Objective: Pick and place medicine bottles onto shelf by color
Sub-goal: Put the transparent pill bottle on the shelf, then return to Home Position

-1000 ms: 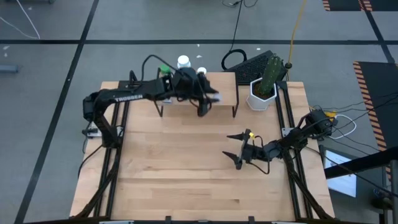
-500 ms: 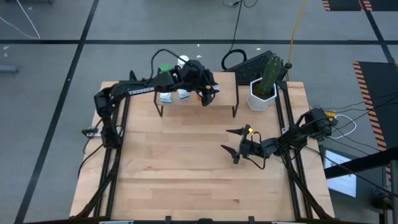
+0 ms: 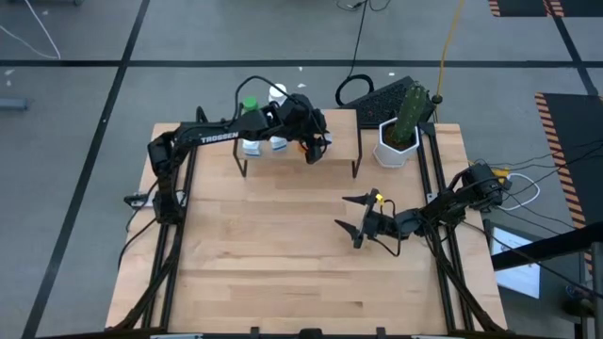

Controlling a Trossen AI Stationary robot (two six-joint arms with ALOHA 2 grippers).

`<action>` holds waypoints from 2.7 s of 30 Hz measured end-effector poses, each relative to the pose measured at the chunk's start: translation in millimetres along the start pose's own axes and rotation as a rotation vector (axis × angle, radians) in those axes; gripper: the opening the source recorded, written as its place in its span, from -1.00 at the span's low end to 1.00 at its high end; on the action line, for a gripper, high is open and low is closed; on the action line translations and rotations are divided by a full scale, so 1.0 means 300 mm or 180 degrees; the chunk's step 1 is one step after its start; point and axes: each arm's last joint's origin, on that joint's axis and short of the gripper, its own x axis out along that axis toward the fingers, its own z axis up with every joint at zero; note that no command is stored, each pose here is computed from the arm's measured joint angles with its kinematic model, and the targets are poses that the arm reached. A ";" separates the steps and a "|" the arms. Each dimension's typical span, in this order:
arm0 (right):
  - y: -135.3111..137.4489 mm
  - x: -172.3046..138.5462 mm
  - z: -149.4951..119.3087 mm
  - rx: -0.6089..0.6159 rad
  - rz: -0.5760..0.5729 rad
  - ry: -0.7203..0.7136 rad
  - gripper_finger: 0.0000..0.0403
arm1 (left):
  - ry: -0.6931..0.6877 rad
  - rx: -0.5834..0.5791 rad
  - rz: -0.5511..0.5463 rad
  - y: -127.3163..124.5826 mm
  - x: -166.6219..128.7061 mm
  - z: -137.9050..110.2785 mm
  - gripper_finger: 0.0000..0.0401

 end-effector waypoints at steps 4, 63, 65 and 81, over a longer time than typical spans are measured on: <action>0.001 0.000 -0.001 -0.0007 0.0004 0.0008 0.74 | 0.0006 -0.0002 0.0045 0.002 0.000 0.000 -0.19; -0.337 -0.326 0.042 0.2283 0.1130 -0.0181 -0.17 | -0.1936 -0.0355 0.0415 -0.341 -0.671 -0.831 -0.27; -0.324 -0.324 0.026 0.2267 0.1191 -0.0169 -0.17 | -0.1969 -0.0355 0.0417 -0.342 -0.675 -0.840 -0.27; -0.328 -0.330 0.024 0.2086 0.1151 -0.0239 -0.17 | -0.1786 -0.0363 0.0419 -0.350 -0.677 -0.905 -0.27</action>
